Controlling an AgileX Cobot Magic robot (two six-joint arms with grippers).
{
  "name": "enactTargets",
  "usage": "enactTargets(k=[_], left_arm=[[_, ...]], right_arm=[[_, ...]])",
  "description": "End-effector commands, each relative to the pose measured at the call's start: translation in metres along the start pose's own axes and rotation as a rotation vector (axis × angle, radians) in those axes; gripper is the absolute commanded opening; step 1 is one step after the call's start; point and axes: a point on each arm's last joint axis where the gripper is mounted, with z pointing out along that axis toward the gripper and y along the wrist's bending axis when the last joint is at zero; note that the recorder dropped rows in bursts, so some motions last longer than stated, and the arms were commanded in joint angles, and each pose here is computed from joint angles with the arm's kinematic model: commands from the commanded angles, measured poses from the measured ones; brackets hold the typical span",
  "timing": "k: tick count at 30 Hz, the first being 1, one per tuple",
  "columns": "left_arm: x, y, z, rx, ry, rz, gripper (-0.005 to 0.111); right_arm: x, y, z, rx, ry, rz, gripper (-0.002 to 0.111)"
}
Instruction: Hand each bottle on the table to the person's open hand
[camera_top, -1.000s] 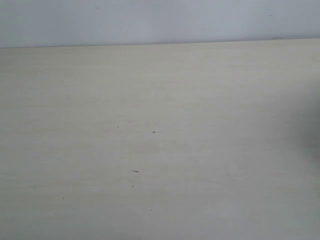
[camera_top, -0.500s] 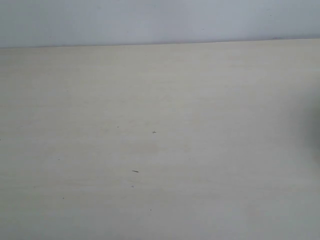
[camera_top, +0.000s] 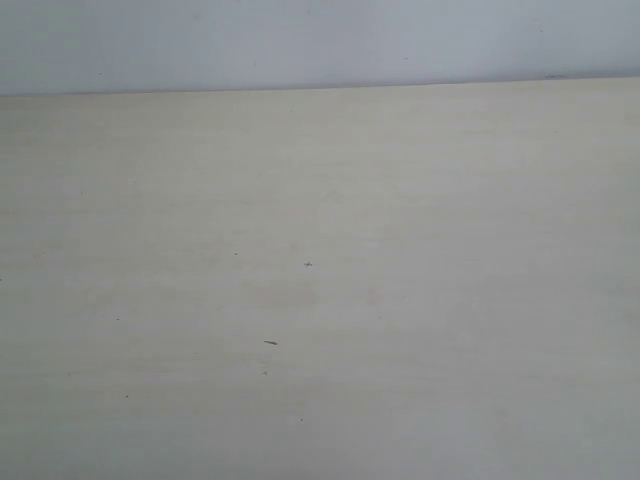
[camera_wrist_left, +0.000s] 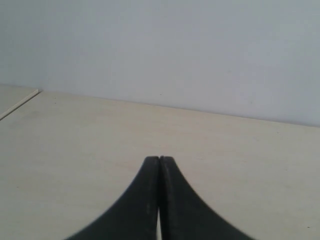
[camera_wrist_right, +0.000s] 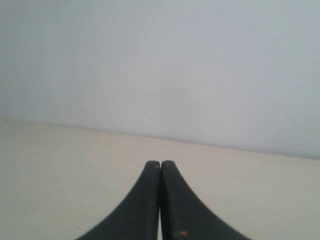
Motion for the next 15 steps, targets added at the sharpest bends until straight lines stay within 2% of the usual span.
enactTargets(k=[1,6,15], left_arm=[[-0.001,0.0,0.0,0.0,-0.01,0.003,0.0],[-0.001,0.0,0.0,0.0,-0.01,0.003,0.0],[-0.001,0.0,0.0,0.0,-0.01,0.003,0.0]], right_arm=[[0.009,-0.018,0.001,0.279,-0.034,-0.034,0.0],[0.019,-0.029,-0.001,0.448,-0.017,-0.049,0.0],[0.022,-0.029,-0.001,0.473,0.015,-0.046,0.0]])
